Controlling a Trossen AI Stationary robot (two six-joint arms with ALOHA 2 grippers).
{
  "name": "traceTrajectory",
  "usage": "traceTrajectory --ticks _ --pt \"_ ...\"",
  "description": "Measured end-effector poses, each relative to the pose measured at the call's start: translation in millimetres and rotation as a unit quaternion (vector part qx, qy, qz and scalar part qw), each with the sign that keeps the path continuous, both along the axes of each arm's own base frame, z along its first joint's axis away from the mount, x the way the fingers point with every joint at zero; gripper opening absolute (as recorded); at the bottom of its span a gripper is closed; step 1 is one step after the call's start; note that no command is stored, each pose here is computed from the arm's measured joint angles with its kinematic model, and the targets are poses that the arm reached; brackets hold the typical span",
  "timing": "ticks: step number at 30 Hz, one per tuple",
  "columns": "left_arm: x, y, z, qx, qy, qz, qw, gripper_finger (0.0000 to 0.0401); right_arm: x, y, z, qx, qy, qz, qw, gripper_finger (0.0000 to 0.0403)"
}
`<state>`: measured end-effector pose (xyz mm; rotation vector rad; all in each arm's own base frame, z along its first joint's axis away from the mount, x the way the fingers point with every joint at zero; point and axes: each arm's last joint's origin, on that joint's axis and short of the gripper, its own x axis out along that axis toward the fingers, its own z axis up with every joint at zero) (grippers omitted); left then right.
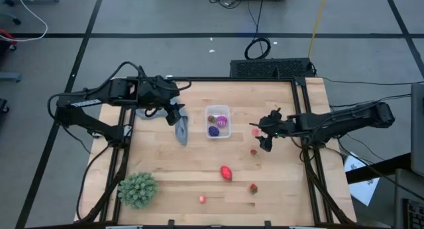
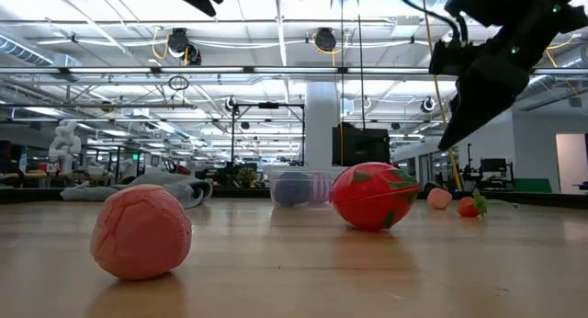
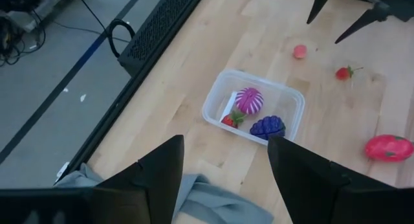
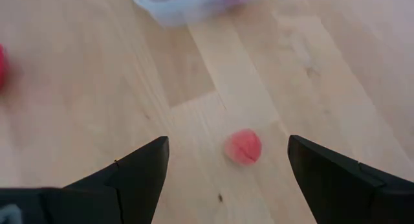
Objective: Pick and placing Produce into tupperware
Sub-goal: Put the top pink peach into the transparent bin
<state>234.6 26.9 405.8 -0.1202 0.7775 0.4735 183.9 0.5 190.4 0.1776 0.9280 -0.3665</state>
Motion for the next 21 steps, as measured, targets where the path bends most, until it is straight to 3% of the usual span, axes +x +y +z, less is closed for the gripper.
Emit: traceTrajectory --ticks 13,21 --pt "-0.5 0.0 -0.2 0.000 0.002 0.000 1.000 0.0230 10.2 -8.1 -23.0 -0.004 0.069 -0.017 0.997 0.0309" --pt "-0.4 0.0 -0.2 0.001 0.003 -0.001 1.000 0.0230 18.6 -8.1 -32.4 0.015 0.076 -0.002 0.997 0.0309"
